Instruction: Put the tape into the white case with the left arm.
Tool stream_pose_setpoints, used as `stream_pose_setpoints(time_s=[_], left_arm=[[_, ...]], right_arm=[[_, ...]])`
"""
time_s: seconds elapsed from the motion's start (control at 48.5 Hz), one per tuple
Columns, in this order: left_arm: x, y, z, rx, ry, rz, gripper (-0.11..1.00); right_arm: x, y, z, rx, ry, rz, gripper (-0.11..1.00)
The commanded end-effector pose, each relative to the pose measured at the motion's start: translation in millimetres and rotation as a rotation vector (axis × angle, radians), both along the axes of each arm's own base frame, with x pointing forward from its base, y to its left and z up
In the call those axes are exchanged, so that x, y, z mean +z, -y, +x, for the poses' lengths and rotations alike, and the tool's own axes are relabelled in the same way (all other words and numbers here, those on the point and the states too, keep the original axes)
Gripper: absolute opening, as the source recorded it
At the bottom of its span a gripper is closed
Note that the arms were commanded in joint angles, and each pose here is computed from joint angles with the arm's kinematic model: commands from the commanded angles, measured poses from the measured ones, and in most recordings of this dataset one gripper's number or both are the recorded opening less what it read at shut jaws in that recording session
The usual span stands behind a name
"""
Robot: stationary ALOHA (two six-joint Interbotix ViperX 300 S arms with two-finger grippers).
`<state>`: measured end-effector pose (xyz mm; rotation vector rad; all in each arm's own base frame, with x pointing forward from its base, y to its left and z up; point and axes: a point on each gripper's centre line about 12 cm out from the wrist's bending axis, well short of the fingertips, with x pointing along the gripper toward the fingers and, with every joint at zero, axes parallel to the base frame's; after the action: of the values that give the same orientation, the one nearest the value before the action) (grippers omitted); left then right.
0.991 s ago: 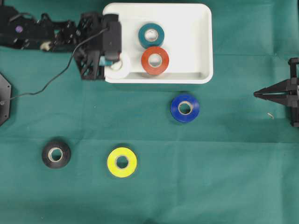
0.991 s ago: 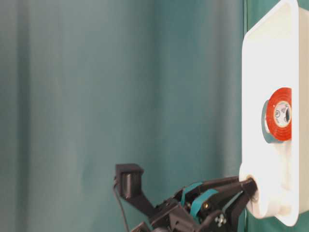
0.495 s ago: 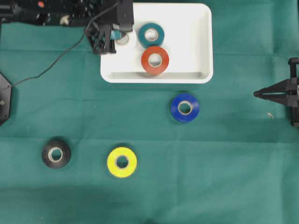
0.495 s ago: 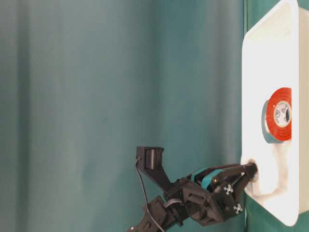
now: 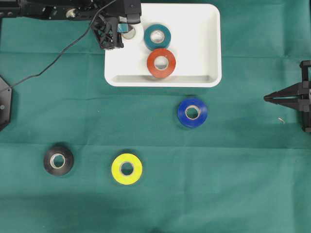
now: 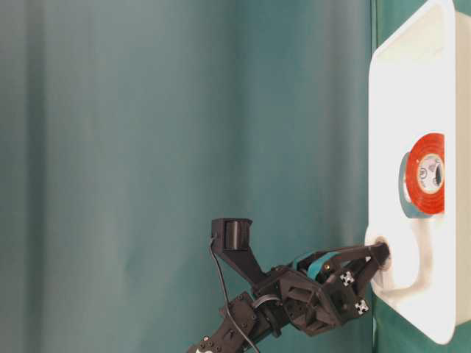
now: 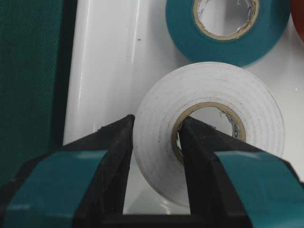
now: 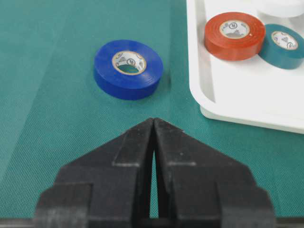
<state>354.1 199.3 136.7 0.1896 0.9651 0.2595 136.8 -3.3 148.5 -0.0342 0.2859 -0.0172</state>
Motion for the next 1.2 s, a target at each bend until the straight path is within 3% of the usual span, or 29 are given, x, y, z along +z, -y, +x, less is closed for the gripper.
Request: stream_pose_setpoints(time_s=[0.0,0.165,0.248,0.64,1.176], left_arm=[[10,-2,2,0.005,0.030,0.013,0.35],[11,-1,0,0.004,0.029,0.014,0.82],[13,0,-1,0.004,0.033,0.016,0.97],[33,8,-11,0.000,0.073,0.037,0.96],[64,49,-57,-0.035,0.135,0.062,0.96]], right_arm=[[5,0,2,-0.001,0.017,0.000,-0.09],[5,0,2,-0.001,0.018,0.000,-0.09],[5,0,2,-0.001,0.015,0.000,-0.09],[5,0,2,-0.001,0.017,0.000,-0.09],[5,0,2,-0.001,0.018,0.000,-0.09]])
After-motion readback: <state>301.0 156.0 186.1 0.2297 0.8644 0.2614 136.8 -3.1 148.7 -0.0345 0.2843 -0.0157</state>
